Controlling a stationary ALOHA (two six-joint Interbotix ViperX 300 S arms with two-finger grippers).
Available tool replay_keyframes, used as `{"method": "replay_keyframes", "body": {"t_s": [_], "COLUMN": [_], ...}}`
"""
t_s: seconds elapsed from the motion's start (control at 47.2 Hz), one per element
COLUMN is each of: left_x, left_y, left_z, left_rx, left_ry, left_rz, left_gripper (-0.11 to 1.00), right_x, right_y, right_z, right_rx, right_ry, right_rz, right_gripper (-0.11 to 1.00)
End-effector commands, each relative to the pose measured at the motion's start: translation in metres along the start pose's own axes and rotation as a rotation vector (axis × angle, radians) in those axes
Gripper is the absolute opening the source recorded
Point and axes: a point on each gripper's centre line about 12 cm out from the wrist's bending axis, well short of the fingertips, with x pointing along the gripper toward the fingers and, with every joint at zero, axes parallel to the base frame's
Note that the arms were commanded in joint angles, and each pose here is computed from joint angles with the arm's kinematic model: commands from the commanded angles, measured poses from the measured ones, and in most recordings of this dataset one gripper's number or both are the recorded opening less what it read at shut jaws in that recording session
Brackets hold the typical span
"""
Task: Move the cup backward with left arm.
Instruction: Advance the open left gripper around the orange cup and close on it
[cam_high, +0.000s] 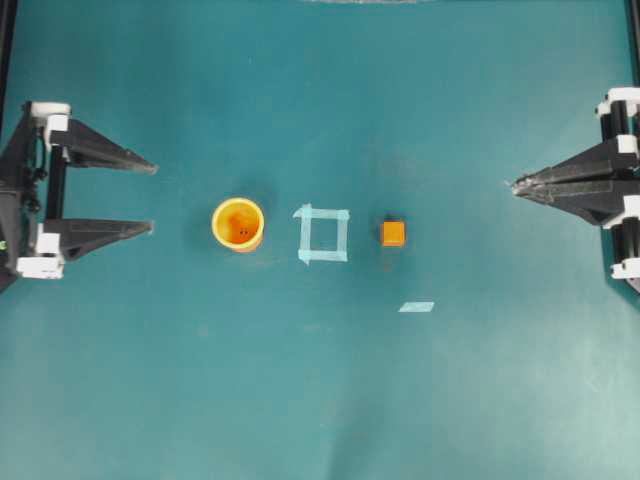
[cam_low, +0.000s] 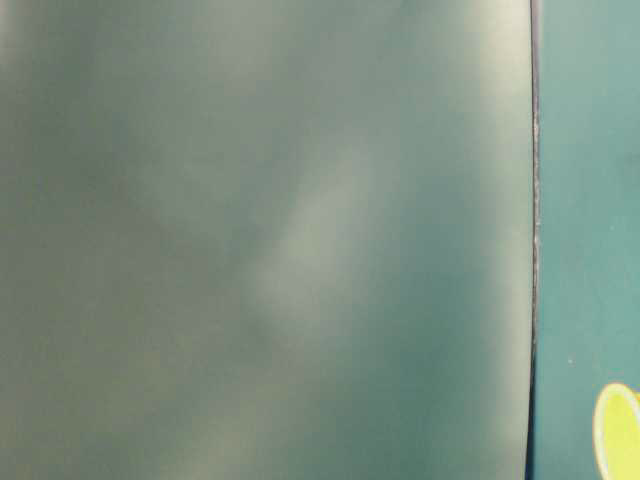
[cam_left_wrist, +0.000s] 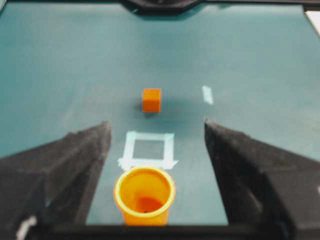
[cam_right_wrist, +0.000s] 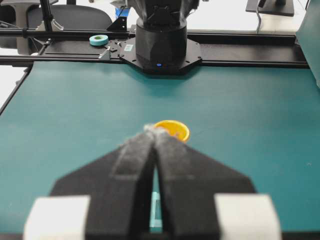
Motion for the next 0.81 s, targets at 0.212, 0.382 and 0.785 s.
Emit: {"method": "replay_keyframes", "body": {"t_s": [0.212, 0.382, 0.785], "left_x": [0.019, 0.029, 0.049], "left_y": [0.006, 0.007, 0.007], "left_z": [-0.028, -0.048, -0.101], "left_rx": [0.026, 0.058, 0.049], "left_ry": [0.086, 0.110, 0.208], "left_rz": [0.024, 0.021, 0.018], "left_gripper": [0.79, 0.79, 0.79], "right_x": [0.002, 0.002, -0.002], "right_y": [0.000, 0.000, 0.000], "right_z": [0.016, 0.016, 0.026], "right_rx": [0.001, 0.000, 0.001], "right_ry": [-0.043, -0.046, -0.078], "right_rz": [0.000, 0.000, 0.000], "right_gripper": [0.00, 0.00, 0.00]}}
